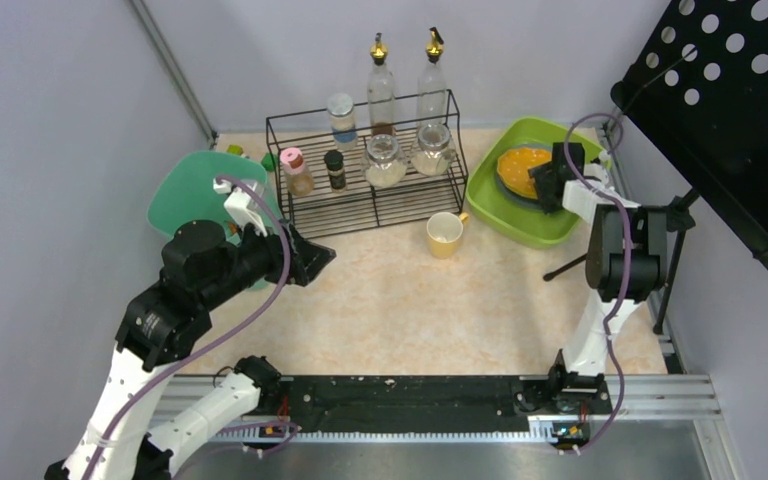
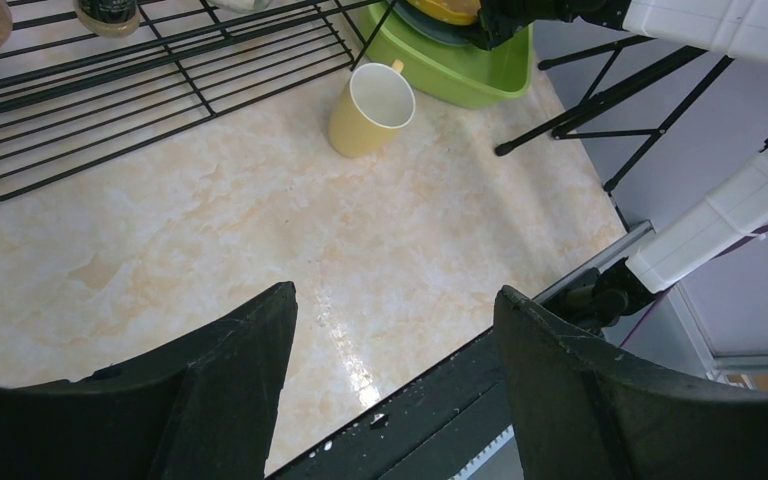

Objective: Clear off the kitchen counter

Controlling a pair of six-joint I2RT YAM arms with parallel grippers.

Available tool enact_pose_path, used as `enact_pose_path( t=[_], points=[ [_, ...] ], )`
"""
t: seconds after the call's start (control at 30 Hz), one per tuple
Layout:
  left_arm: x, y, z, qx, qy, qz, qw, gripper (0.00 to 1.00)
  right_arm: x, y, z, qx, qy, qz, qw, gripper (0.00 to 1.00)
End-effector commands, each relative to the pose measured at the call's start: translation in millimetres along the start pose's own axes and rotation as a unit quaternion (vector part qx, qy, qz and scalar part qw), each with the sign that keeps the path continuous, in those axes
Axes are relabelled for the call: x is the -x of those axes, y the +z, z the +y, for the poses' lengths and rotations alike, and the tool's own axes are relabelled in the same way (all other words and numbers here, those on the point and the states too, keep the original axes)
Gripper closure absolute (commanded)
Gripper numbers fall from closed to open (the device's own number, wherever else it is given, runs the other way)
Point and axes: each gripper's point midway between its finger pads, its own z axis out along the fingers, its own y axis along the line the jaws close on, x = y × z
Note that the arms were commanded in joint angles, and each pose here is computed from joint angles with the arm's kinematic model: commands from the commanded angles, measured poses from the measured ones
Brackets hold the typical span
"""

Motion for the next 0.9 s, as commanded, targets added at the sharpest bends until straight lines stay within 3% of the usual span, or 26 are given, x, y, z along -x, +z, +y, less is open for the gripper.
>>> enact_pose_path(
  t=[0.0, 0.57, 0.87],
  points=[
    [1.6, -2.3, -6.1, -0.017, -0.003, -0.005, 1.0, 0.23, -13.2, -24.3, -22.6, -0.034, -0.027, 0.034, 0.998, 0.32],
    [0.7, -12.8, -10.0, -0.027, -0.011, -0.015, 0.999, 0.23, -14.7, -36.2, -41.7, -0.046, -0.031, 0.029, 0.998, 0.32],
    [0.6, -5.4, -5.0, -0.013, -0.008, -0.008, 1.0, 0.23, -7.2, -26.8, -25.8, -0.026, -0.019, 0.019, 0.999, 0.33]
  ],
)
